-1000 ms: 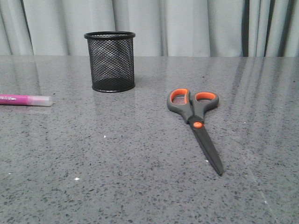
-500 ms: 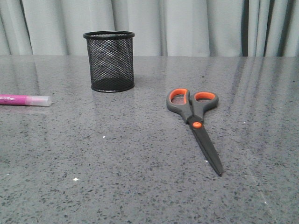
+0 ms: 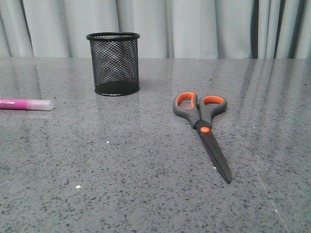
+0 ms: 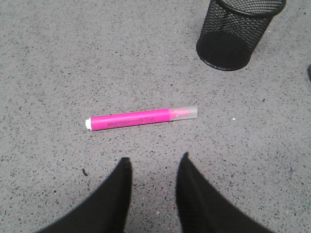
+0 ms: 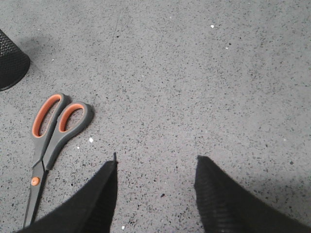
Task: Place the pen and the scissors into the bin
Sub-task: 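Lower the left gripper onto the pink highlighter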
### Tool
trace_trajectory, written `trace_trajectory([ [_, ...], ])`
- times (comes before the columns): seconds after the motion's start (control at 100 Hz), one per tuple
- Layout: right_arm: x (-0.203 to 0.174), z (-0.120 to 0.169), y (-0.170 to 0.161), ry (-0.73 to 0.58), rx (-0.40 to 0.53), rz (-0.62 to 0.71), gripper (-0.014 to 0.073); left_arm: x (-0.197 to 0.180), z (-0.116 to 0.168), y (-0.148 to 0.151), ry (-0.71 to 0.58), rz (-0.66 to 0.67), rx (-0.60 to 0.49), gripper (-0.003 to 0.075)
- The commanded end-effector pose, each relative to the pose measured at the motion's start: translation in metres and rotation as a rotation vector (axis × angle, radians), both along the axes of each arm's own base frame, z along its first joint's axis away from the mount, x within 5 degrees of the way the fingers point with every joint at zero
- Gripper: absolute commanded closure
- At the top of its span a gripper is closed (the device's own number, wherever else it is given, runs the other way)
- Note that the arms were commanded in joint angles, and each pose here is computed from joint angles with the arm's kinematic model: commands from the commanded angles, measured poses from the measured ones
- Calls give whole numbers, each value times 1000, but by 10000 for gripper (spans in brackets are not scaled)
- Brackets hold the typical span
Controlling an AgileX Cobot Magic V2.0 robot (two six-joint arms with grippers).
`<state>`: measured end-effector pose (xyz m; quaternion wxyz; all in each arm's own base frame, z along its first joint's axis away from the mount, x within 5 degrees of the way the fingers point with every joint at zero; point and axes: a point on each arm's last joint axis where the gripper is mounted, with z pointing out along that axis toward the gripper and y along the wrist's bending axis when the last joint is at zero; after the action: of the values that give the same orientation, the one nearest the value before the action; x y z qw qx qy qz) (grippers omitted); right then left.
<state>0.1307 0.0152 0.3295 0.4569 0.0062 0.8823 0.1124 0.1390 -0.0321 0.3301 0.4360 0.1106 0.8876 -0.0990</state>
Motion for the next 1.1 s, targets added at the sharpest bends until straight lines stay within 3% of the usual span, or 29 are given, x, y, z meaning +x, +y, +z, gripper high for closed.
trace_trajectory([
  [0.0,4,15,-1,-87,-3,-12,253,4,16,-2,-101,-11,-22,411],
  [0.24,3,14,-1,-78,-3,-9,253,23,17,-8,9,-117,60,408],
  [0.49,3,13,0,-68,-3,-5,253,65,22,-17,149,-369,242,407],
  [0.83,3,13,0,-67,-3,-3,253,126,2,-28,116,-744,521,407],
  [1.09,3,13,0,-67,-3,-3,253,159,-21,-32,129,-877,588,407],
])
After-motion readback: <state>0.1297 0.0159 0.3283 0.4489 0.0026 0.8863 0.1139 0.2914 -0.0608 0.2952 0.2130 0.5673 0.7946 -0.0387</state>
